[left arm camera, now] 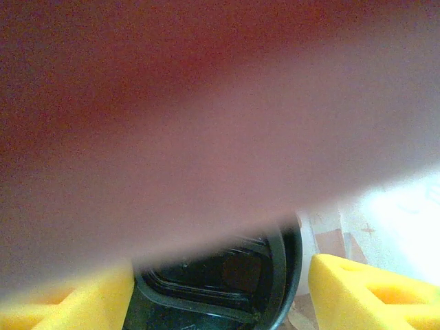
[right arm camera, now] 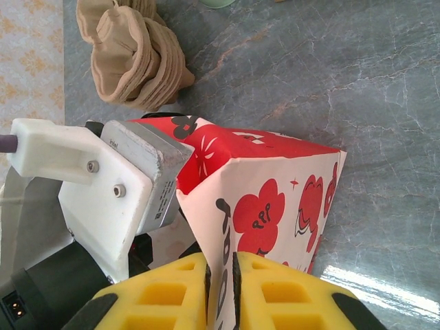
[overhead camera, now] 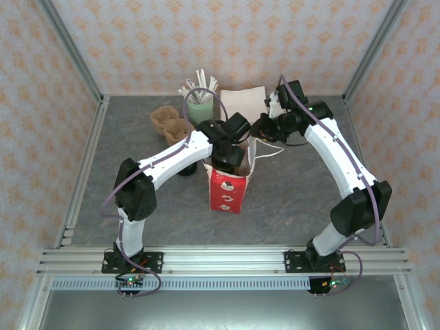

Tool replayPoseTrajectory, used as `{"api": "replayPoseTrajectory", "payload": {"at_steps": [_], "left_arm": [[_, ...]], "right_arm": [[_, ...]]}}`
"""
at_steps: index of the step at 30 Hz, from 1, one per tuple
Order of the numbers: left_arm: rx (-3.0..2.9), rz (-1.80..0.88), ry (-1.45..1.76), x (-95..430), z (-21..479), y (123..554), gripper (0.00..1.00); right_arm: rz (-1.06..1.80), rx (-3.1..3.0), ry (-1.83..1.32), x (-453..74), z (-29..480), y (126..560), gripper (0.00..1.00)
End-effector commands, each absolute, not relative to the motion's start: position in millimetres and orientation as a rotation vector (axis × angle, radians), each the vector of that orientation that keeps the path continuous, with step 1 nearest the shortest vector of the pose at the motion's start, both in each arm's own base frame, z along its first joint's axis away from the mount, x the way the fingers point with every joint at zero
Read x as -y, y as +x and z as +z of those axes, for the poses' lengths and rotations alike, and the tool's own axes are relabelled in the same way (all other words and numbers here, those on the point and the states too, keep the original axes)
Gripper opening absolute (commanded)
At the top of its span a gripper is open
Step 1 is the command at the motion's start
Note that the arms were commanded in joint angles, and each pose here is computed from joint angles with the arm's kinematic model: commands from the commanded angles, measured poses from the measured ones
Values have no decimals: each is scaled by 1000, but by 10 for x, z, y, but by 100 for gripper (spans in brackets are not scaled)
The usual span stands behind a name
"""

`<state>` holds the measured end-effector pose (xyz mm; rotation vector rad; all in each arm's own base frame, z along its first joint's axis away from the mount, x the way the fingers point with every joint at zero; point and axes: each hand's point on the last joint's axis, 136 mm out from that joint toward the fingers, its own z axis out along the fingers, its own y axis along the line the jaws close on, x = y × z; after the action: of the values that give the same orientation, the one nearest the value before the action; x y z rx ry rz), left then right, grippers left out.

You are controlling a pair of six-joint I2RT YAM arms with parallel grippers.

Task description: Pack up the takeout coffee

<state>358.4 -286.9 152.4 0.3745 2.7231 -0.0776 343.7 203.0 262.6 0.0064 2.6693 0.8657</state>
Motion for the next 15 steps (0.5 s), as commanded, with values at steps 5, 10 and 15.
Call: {"api": "replayPoseTrajectory", "payload": {"at_steps": [5,10,15], "left_arm": [[-2870,-25,360,2755,1117,3441,58],[-2845,-83,321,2787,1229,3514,55],[-2819,-158,241,2782,1356,3589,50]], "right_arm": [[871,-2634,-8,-2024,2731,3392,19],[869,-2631,-13,-2023,2744,3387,19],[863,-2630,-15,-2022,2742,3391,19]]}}
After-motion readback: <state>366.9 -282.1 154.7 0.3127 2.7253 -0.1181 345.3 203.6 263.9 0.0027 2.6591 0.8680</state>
